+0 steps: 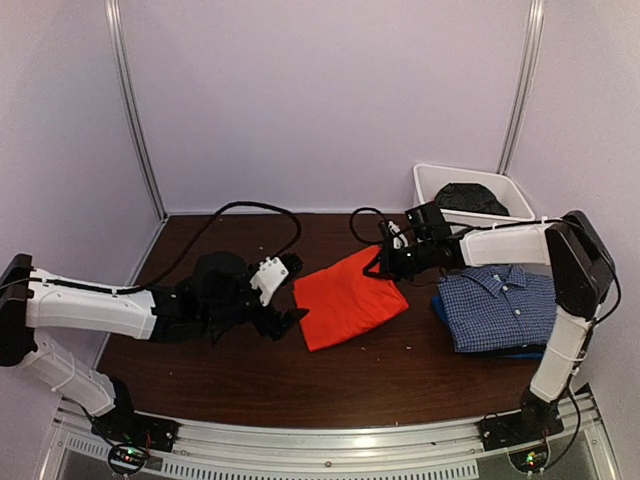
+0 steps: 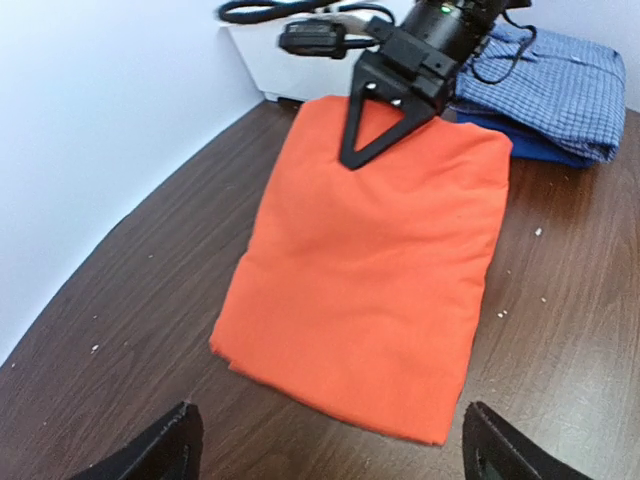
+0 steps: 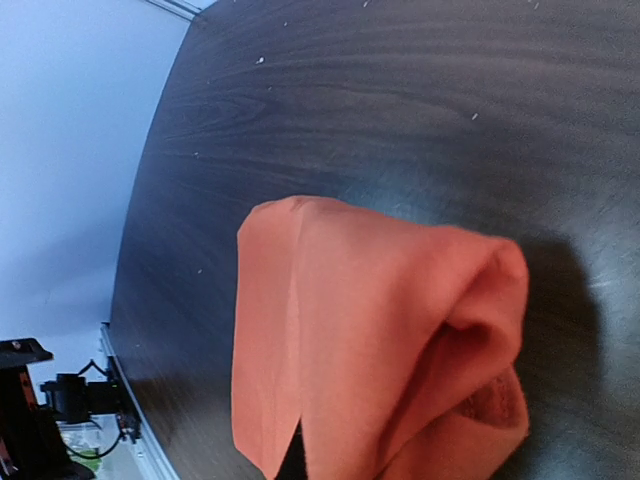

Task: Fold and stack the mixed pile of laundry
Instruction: Turn over the square-folded T-shirt at the center of the board.

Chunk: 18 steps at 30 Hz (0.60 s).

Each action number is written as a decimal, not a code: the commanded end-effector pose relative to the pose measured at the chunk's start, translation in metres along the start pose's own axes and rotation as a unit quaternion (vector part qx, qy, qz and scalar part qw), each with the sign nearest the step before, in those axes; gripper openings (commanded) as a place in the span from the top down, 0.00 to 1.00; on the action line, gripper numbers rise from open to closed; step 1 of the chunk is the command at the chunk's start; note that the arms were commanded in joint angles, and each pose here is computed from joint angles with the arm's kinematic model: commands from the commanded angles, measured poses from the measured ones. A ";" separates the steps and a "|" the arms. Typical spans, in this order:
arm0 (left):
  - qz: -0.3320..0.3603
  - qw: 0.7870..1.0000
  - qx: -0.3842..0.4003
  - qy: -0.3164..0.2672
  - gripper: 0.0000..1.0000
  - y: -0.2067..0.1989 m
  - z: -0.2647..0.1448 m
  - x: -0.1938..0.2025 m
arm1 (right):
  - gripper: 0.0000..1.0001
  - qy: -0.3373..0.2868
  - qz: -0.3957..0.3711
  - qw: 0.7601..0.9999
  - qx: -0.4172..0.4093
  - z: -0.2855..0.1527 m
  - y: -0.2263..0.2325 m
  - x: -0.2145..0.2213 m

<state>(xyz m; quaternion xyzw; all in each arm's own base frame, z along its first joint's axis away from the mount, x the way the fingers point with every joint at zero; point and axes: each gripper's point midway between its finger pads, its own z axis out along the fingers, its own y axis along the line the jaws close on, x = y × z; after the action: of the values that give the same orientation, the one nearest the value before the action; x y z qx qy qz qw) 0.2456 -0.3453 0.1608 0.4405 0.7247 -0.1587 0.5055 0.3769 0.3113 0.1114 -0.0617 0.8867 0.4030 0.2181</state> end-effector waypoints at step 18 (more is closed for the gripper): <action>-0.178 0.963 -0.204 0.011 0.02 0.119 -0.079 0.041 | 1.00 0.074 -0.386 0.812 0.431 -0.045 0.005 -0.114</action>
<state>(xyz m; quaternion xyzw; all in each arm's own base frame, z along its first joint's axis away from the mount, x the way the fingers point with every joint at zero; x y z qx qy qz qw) 0.2816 -0.2345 0.1794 0.2558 0.7987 -0.1140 0.5326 0.4888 0.2437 0.2439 -0.2410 0.8988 -0.0401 0.3641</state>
